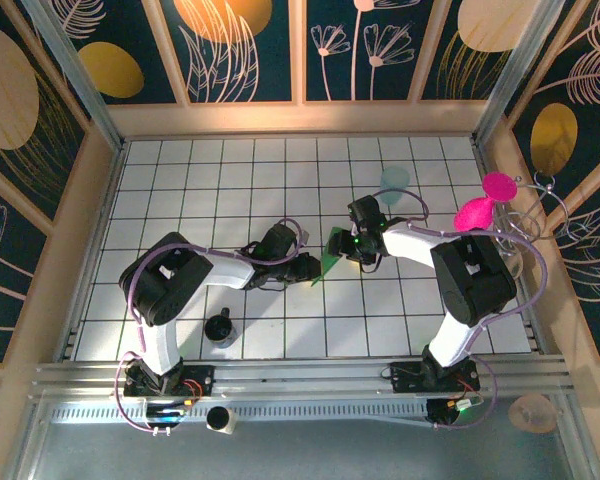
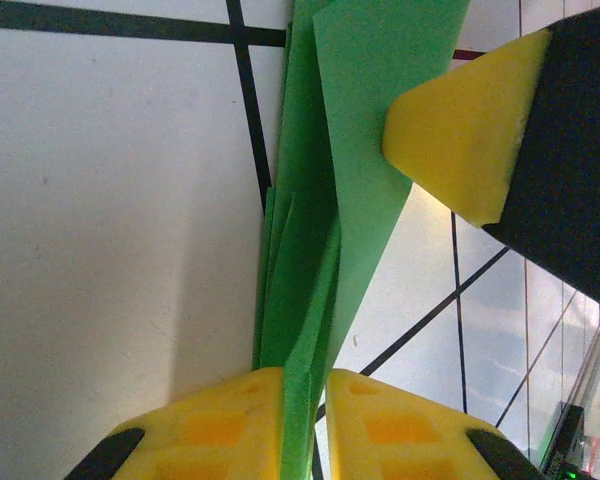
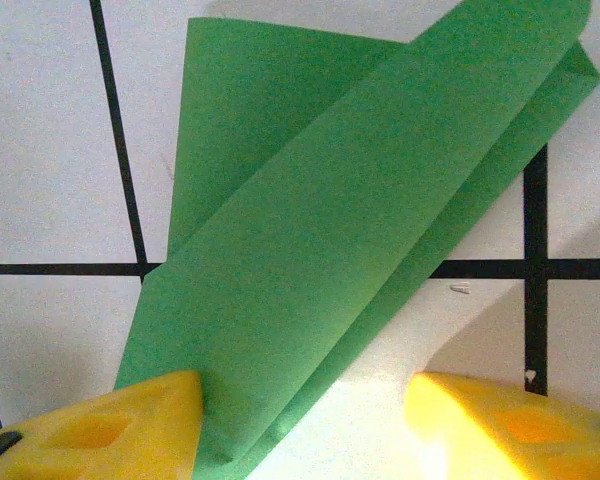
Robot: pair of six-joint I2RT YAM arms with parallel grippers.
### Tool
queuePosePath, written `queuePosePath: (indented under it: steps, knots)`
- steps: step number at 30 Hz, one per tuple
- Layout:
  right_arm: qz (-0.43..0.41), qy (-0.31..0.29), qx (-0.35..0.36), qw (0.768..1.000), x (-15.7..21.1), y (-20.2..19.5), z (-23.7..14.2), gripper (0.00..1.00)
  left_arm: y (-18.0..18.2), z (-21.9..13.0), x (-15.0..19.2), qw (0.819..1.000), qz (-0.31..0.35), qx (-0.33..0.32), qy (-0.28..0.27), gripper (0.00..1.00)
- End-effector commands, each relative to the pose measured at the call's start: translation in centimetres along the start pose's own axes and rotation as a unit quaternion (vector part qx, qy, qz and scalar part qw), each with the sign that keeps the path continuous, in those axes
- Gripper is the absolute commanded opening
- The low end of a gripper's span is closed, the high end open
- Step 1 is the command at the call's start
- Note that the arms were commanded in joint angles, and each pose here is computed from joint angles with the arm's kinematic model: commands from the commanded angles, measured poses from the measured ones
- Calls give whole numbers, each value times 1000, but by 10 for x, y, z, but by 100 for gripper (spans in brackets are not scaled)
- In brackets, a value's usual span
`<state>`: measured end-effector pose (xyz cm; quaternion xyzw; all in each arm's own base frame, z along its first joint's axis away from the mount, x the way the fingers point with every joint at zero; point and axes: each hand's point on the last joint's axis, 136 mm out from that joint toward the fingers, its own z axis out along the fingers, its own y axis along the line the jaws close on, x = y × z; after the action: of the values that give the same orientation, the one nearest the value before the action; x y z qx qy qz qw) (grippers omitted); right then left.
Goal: Fold a paper plane with a square sheet of paper (pick it up from the middle)
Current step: Fold the wing for the fifth time at the center of the table.
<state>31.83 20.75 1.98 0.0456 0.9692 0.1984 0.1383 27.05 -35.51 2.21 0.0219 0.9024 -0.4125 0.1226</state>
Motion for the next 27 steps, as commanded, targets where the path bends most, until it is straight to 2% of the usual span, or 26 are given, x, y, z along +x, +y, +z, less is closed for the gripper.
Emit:
queuePosePath:
  steps: [1, 9, 18, 20, 27]
  knots:
    - [22, 45, 70, 996, 32, -44, 26, 58, 8, 6, 8, 1000, -12, -14, 21, 19]
    - [21, 47, 76, 996, 34, -47, 29, 56, 28, 9, 21, 998, -20, -45, 38, 17]
    - [14, 52, 69, 996, 33, -45, 33, 58, 57, 7, 42, 995, -23, -81, 55, 18]
    - [13, 54, 66, 996, 33, -43, 33, 58, 49, 6, 38, 996, -17, -73, 51, 19]
    - [8, 51, 56, 997, 31, -38, 31, 59, -10, -7, -3, 1000, 6, -2, 4, 26]
